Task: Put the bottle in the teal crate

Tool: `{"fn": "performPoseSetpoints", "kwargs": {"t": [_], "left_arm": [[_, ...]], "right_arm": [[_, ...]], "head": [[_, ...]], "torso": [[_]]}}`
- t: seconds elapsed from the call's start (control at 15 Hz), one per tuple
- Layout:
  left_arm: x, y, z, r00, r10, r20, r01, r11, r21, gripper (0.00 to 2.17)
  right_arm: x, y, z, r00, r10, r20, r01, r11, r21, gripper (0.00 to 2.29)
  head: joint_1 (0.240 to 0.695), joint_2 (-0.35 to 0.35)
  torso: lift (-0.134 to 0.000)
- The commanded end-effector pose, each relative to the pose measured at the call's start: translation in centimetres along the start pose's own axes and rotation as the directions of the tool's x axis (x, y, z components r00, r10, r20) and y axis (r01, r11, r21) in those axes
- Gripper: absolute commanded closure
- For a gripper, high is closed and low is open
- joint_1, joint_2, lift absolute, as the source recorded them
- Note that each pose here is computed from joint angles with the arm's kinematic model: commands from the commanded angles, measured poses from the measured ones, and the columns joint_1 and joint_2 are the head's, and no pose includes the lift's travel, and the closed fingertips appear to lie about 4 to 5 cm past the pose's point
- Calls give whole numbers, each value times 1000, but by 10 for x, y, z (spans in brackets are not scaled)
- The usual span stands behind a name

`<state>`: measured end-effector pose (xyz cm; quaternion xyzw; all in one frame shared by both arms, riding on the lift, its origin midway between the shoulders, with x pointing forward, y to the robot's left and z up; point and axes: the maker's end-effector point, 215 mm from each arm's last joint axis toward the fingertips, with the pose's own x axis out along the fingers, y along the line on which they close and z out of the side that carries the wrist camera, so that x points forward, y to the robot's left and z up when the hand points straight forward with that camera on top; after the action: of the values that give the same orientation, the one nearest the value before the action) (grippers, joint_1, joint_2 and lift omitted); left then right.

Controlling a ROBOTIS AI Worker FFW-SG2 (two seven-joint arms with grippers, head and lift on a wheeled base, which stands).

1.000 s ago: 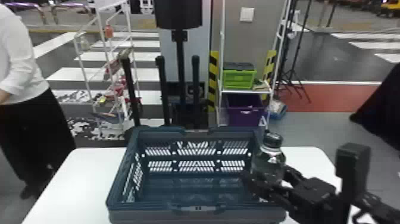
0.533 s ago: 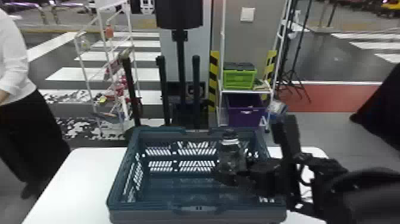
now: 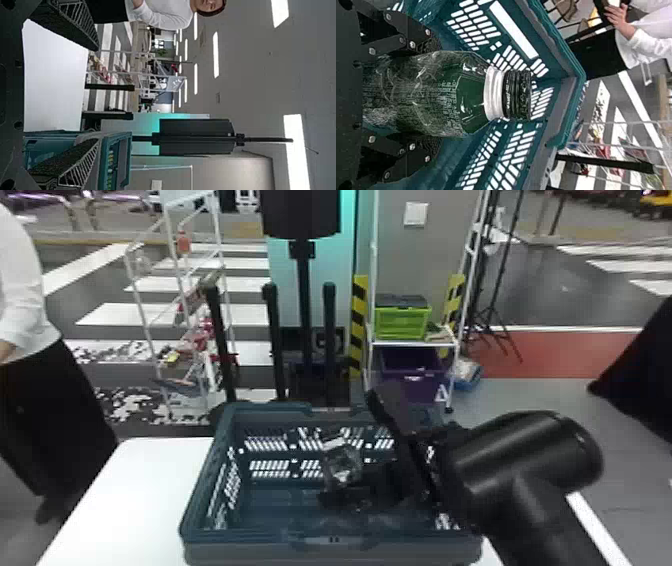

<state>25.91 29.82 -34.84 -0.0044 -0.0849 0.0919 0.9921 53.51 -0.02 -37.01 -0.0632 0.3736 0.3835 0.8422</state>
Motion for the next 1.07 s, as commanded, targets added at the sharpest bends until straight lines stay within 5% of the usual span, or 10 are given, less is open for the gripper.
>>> {"fn": "performPoseSetpoints", "kwargs": {"t": [0.0, 0.33, 0.73, 1.0], "left_arm": [[0, 1, -1, 1000, 5, -1, -5, 1000, -2, 56], [1, 5, -5, 1000, 13, -6, -13, 1000, -1, 56], [3, 5, -5, 1000, 14, -3, -14, 1000, -2, 56], [4, 10, -4, 1000, 22, -2, -22, 1000, 3, 56]], "right_arm": [[18, 1, 2, 998, 21, -61, -22, 1000, -17, 2216], [45, -10, -4, 985, 27, -173, -30, 999, -15, 2216], [58, -62, -45, 963, -42, -266, 39, 999, -17, 2186], [62, -72, -53, 960, -36, -278, 33, 999, -15, 1902]], "head": [[499, 0], [499, 0], [499, 0], [499, 0]], "torso": [[0], [0], [0], [0]]}}
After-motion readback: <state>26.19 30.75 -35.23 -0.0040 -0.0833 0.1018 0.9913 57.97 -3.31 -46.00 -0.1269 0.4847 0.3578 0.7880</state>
